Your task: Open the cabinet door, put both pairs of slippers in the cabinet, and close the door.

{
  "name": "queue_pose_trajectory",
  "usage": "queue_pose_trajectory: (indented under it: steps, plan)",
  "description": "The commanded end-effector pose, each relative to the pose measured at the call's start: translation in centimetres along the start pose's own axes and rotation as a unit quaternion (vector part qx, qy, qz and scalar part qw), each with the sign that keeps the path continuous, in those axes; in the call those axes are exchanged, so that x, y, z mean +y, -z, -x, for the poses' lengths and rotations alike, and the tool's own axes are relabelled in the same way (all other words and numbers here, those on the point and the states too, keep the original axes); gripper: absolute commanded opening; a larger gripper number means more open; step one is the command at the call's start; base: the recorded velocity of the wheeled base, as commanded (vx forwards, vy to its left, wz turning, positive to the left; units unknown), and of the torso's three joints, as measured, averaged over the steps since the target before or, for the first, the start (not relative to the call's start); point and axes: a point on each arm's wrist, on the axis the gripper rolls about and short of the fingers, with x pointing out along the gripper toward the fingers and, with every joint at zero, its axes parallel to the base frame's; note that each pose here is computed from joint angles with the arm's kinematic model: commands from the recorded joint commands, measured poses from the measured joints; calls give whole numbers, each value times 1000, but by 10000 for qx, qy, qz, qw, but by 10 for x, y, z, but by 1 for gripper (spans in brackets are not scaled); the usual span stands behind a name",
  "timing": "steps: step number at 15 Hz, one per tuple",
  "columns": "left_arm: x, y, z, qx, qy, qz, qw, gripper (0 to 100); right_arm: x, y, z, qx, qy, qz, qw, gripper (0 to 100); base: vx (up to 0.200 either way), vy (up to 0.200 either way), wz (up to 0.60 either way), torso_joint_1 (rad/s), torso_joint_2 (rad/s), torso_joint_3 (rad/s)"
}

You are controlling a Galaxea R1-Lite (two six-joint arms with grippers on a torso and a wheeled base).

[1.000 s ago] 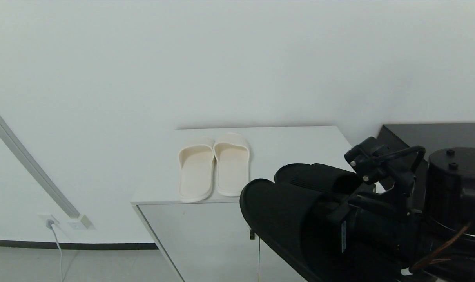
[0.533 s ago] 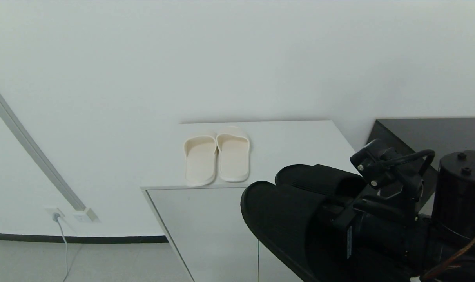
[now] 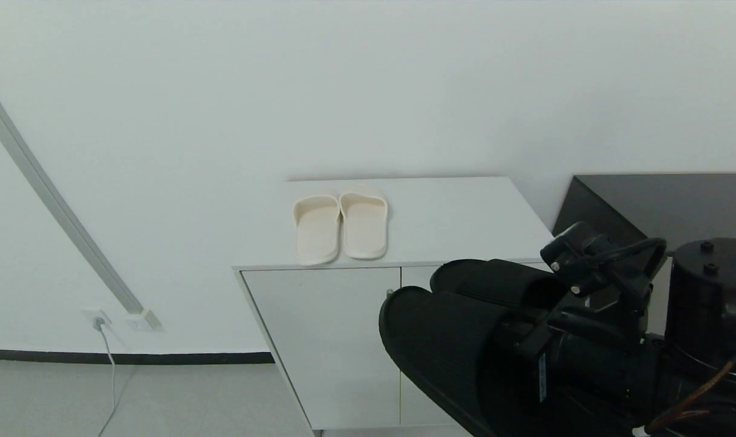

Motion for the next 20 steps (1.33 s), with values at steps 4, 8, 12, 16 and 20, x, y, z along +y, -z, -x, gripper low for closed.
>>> queue_pose_trajectory:
  steps: [4, 8, 12, 16, 20]
  plan:
    - [0, 0, 0, -1, -1, -4, 10000, 0, 0, 2, -2, 46, -4, 38, 10000, 0, 0, 0, 0, 0, 0, 0]
    - [0, 0, 0, -1, -8, -19, 10000, 0, 1, 3, -5, 31, -12, 67, 10000, 0, 0, 0, 0, -21, 47, 26]
    - [0, 0, 0, -1, 7, -34, 10000, 0, 0, 7, -3, 69, -10, 103, 9999, 0, 0, 0, 0, -200, 476, 265]
    - [0, 0, 0, -1, 7, -34, 10000, 100, 0, 9, -3, 46, -4, 107, 9999, 0, 0, 0, 0, -225, 540, 312]
    - [0, 0, 0, -1, 7, -34, 10000, 100, 0, 9, -1, 38, -4, 106, 9999, 0, 0, 0, 0, -195, 519, 310]
